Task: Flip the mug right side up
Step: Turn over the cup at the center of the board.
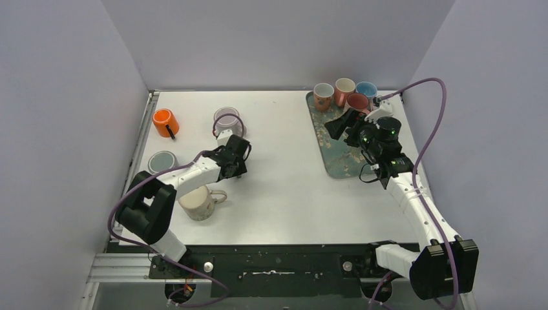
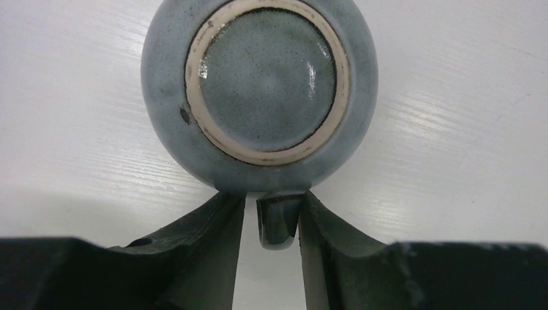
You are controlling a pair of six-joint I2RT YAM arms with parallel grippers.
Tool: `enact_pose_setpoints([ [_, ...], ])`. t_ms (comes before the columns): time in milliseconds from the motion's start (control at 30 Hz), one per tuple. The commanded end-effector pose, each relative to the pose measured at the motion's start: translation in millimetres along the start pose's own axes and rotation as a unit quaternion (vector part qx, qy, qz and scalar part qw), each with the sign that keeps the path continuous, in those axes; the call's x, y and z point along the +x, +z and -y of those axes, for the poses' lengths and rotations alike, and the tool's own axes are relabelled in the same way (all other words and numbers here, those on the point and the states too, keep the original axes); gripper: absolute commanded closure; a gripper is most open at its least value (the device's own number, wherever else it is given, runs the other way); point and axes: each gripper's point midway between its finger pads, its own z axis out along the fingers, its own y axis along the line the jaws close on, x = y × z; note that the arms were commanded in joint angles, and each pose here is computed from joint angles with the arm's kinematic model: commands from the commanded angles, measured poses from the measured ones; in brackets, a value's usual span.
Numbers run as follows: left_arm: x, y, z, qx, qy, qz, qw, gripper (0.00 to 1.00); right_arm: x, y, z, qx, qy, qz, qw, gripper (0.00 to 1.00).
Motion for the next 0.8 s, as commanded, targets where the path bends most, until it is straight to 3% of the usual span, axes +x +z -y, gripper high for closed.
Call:
enact_pose_setpoints([
  [0,-12,5,13,0.018,-0.006,0.015,1.000,0.71,-13,-1,-12,-0.028,-0.012,0.025,0.999,0.03],
  [200,-17,2,15,0.022,0.002,0.016,1.000,1.00,-13,-2,-14,-0.035,-0.015,0.027,0.999,0.04],
  [533,-30,-34,52,0.144,-0.051,0.022,0.988,1.00,8,-1,-42,-0.118,0.020,0.007,0.993,0.09],
  [767,-60,-82,83,0.273,-0.096,0.080,0.954,1.00,35,-2,-63,-0.172,0.034,-0.021,0.984,0.13],
])
